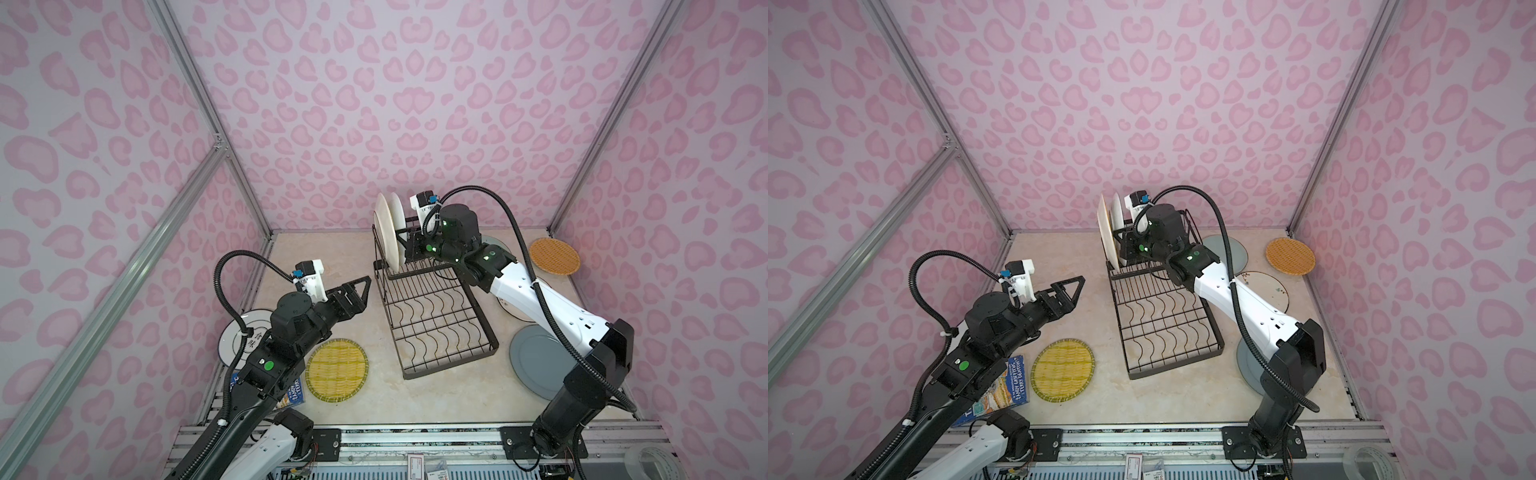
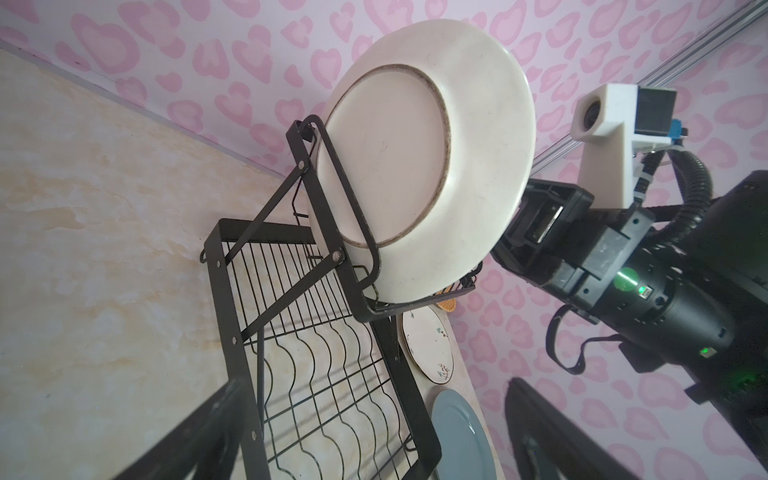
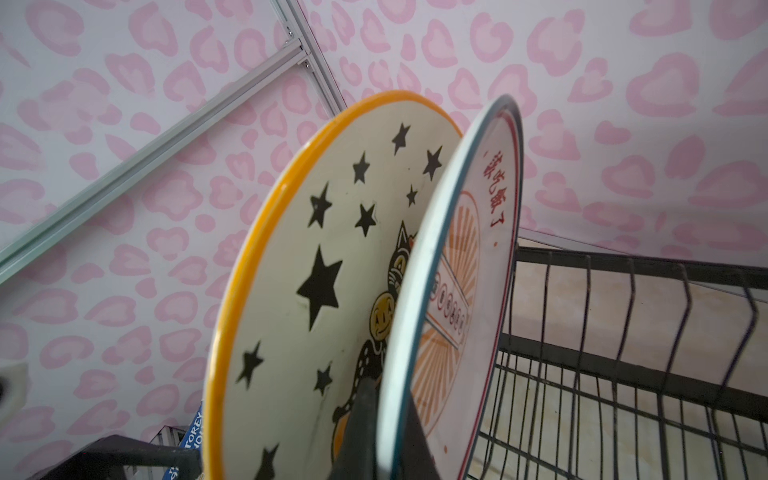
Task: Load the plates into the dish rack
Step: 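Push the sunburst plate down into the rack slot and open the right gripper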
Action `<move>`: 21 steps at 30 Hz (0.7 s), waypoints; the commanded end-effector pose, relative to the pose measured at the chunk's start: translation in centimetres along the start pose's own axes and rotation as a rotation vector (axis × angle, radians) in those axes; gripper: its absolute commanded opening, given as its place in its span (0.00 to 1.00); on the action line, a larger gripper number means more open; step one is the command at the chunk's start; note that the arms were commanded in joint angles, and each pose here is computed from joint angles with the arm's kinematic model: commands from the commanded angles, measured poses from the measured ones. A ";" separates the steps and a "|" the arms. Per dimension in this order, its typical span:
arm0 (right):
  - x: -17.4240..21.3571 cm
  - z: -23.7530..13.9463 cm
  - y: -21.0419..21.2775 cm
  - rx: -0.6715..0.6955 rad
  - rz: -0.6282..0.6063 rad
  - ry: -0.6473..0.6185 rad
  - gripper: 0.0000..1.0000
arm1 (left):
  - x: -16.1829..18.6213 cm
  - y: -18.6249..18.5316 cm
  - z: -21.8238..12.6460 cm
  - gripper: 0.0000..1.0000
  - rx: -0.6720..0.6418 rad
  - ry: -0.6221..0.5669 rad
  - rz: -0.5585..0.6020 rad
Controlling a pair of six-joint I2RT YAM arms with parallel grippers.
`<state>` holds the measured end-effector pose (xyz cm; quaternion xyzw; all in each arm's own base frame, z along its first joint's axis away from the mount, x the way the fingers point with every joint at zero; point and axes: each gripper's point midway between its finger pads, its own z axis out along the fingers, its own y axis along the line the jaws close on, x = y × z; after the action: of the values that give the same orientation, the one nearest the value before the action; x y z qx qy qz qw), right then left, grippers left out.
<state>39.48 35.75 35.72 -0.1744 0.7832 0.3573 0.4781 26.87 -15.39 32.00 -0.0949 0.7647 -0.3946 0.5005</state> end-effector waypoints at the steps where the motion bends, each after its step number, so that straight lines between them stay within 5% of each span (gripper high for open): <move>1: -0.1 0.5 -0.6 0.021 -0.019 -0.018 0.00 | -0.9 -0.6 0.0 0.97 0.012 -0.027 -0.009; 13: 1.6 0.7 -0.8 0.016 -0.059 0.053 0.00 | -1.1 -0.9 0.7 0.97 0.006 -0.030 -0.021; 21: 0.6 0.0 0.8 -0.033 -0.075 0.063 0.16 | -1.3 -1.0 0.0 0.97 0.009 -0.050 -0.015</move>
<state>39.11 35.93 35.45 -0.2086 0.7849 0.3437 0.4715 27.31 -15.63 32.10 -0.1096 0.7655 -0.3948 0.4961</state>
